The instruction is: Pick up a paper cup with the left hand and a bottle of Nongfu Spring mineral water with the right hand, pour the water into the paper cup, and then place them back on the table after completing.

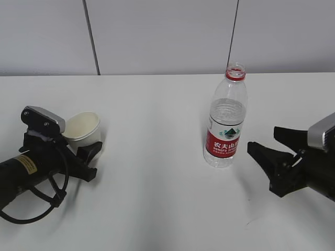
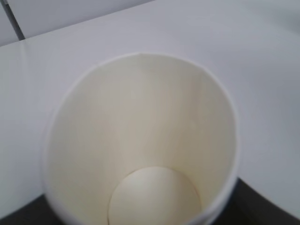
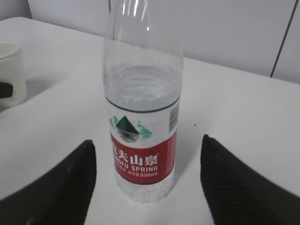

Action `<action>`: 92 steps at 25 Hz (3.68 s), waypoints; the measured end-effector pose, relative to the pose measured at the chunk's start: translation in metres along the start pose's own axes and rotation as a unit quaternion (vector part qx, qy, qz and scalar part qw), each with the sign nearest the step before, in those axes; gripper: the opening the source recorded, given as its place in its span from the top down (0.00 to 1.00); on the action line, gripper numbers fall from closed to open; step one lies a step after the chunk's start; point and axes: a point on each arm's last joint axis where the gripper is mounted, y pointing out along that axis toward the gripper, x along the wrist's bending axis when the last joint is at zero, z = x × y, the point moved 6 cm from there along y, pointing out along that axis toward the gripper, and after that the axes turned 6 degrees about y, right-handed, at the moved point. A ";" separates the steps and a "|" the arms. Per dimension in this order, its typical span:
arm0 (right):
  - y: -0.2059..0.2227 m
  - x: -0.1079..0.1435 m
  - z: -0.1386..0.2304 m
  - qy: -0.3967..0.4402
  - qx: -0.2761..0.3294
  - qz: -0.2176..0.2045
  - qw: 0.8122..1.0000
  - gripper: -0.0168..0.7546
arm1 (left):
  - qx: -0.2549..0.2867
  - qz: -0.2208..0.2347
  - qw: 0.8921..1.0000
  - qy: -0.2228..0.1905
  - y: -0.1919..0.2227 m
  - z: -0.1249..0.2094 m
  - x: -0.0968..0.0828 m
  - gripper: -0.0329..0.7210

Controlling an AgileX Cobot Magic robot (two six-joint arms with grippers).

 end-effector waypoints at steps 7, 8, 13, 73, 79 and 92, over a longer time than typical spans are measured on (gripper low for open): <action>0.025 -0.002 0.034 0.016 0.052 -0.023 0.998 0.30 | -0.001 0.006 1.000 0.003 0.000 0.000 -0.002 0.42; 0.029 -0.003 0.037 0.016 0.055 -0.027 0.998 0.28 | -0.002 0.011 1.000 0.005 0.000 -0.001 -0.003 0.42; 0.043 -0.007 0.044 0.018 0.058 -0.032 0.998 0.13 | -0.003 0.022 1.000 0.010 0.000 -0.001 -0.007 0.42; 0.134 -0.001 0.012 -0.104 0.035 -0.169 0.980 0.39 | 0.012 0.141 0.990 0.017 -0.022 -0.041 -0.035 0.42; 0.153 0.013 -0.001 -0.159 0.048 -0.180 0.969 0.39 | 0.014 0.163 0.987 0.001 -0.024 -0.042 -0.042 0.42; 0.188 0.022 -0.032 -0.281 0.065 -0.177 0.941 0.39 | 0.022 0.189 0.982 0.012 -0.027 -0.039 -0.049 0.43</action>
